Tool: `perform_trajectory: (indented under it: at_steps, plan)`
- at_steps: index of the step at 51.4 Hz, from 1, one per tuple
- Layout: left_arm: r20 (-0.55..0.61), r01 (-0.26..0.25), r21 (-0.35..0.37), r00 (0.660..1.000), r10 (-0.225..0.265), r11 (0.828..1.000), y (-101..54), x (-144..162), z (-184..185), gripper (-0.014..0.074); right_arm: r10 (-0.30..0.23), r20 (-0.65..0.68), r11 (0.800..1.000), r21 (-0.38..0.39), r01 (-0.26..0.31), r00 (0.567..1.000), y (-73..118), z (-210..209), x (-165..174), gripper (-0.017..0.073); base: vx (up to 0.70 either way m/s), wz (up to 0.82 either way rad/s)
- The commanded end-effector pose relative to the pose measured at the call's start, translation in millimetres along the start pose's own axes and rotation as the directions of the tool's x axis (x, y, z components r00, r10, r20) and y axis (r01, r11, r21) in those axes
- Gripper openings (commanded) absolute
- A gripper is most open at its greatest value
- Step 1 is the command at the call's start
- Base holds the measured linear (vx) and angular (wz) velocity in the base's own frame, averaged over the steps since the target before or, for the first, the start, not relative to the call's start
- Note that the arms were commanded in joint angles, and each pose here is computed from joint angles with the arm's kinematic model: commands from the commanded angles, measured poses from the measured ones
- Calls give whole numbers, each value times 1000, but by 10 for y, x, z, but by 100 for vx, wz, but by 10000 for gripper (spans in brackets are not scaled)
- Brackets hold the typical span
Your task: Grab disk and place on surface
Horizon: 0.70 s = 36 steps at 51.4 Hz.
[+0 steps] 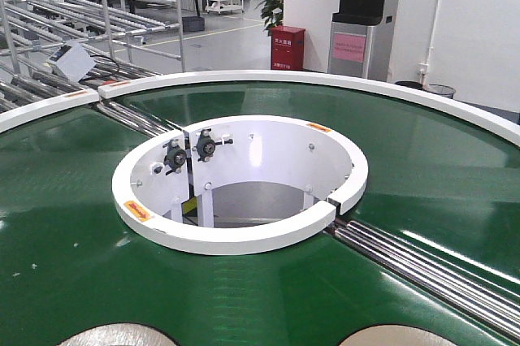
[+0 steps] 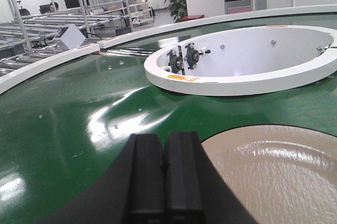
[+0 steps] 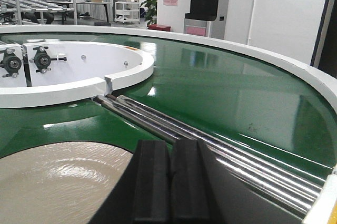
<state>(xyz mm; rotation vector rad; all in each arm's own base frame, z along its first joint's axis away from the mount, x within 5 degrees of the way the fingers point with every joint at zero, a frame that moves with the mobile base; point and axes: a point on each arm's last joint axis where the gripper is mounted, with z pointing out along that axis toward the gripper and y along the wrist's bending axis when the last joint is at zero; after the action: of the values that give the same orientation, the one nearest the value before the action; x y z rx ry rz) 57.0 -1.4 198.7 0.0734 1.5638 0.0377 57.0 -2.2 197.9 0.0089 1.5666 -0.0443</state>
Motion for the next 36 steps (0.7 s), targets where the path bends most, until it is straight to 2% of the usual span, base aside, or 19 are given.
perform_trajectory:
  at_steps: [1, 36]
  plan:
    - [81, 0, -12, 997, 1, 1000, 7, -35, -11, 8, -7, 77, 1000, 1, 7, 997, 4, -4, -19, -9, 0, 0]
    - [81, 0, -12, 997, 1, 1000, 7, -35, -11, 8, -7, 87, 1000, 0, 7, 996, 4, -5, -28, -9, 0, 0]
